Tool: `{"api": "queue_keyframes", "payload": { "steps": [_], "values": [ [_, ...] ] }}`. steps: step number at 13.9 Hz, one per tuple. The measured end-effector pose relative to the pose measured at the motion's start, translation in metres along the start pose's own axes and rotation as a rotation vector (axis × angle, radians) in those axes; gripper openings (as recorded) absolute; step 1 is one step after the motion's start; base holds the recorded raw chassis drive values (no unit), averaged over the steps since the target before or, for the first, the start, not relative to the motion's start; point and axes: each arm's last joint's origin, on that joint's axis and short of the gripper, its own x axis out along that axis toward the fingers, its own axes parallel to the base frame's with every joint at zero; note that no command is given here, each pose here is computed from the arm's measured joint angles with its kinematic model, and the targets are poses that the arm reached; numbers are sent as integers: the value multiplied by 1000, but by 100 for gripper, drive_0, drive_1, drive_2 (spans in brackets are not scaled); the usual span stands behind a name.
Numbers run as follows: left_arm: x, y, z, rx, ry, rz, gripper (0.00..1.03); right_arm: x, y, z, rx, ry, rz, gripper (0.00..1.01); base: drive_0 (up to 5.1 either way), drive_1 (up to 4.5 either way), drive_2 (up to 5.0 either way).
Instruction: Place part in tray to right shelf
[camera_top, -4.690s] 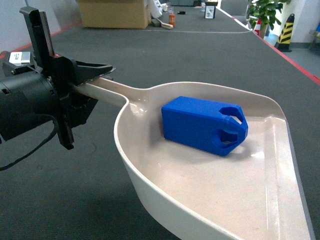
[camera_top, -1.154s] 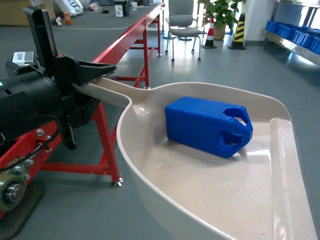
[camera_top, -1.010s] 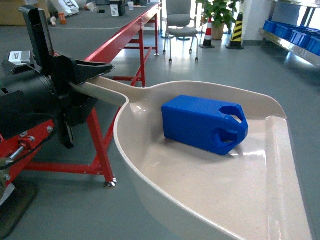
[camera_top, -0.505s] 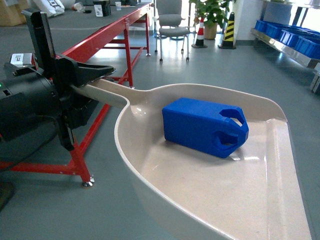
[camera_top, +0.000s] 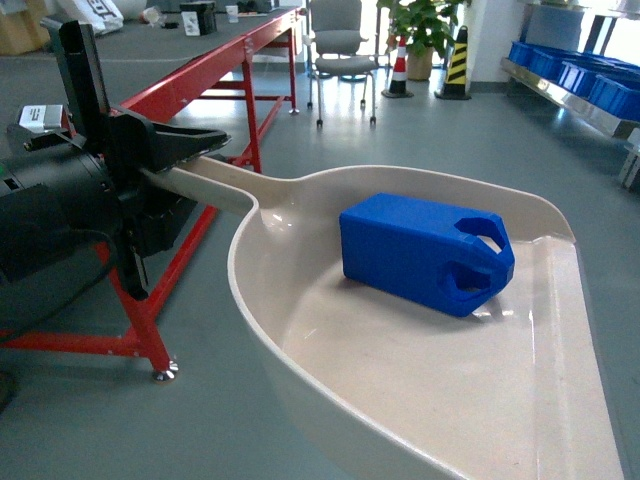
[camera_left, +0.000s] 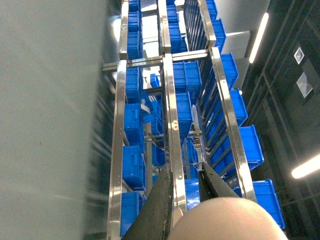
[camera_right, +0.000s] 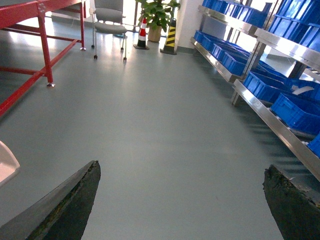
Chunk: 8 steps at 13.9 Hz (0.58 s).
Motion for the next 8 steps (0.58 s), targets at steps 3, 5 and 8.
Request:
{"api": "queue_keyframes", "payload": {
  "steps": [3,5,8],
  "values": [
    [0,0,0,1,-1,-2,13,0,0,0,0,-1,0,98,4,437,-429],
    [0,0,0,0,-3,1,13,0,0,0,0,-1,0,98,1,434,-432],
    [0,0,0,-1,-1,2,13,0,0,0,0,0,0,98,-1,433,-434]
  ]
}}
